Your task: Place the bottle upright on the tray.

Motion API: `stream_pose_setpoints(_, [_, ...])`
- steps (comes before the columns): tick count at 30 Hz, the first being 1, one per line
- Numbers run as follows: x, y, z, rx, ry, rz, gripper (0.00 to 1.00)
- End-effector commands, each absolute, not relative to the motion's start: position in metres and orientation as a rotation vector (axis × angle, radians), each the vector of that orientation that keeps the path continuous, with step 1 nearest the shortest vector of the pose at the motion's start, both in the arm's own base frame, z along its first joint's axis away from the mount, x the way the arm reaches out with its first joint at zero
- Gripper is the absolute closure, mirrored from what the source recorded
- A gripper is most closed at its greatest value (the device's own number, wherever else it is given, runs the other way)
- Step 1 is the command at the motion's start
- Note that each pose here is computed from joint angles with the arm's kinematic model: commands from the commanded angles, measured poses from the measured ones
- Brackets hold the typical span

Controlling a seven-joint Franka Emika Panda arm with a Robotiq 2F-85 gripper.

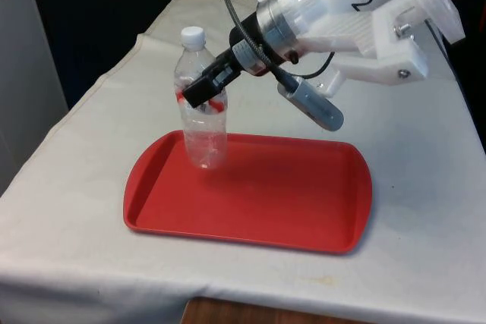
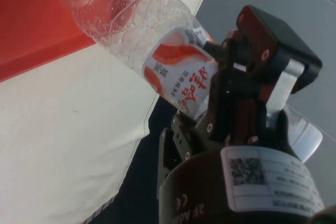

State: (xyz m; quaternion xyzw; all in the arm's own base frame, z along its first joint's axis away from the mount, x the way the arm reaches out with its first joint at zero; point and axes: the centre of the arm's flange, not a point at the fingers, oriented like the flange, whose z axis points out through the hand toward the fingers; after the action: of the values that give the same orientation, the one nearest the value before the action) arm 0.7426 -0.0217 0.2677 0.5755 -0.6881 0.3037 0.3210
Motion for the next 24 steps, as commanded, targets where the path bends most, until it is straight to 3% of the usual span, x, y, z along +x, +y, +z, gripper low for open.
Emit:
stream_pose_setpoints(1, [0.744,-0.021,0.265,1.514,-1.812,0.803,1.00])
stream_pose_setpoints(24, [0.742,-0.013,0.243,1.500,-1.811,0.798,1.00])
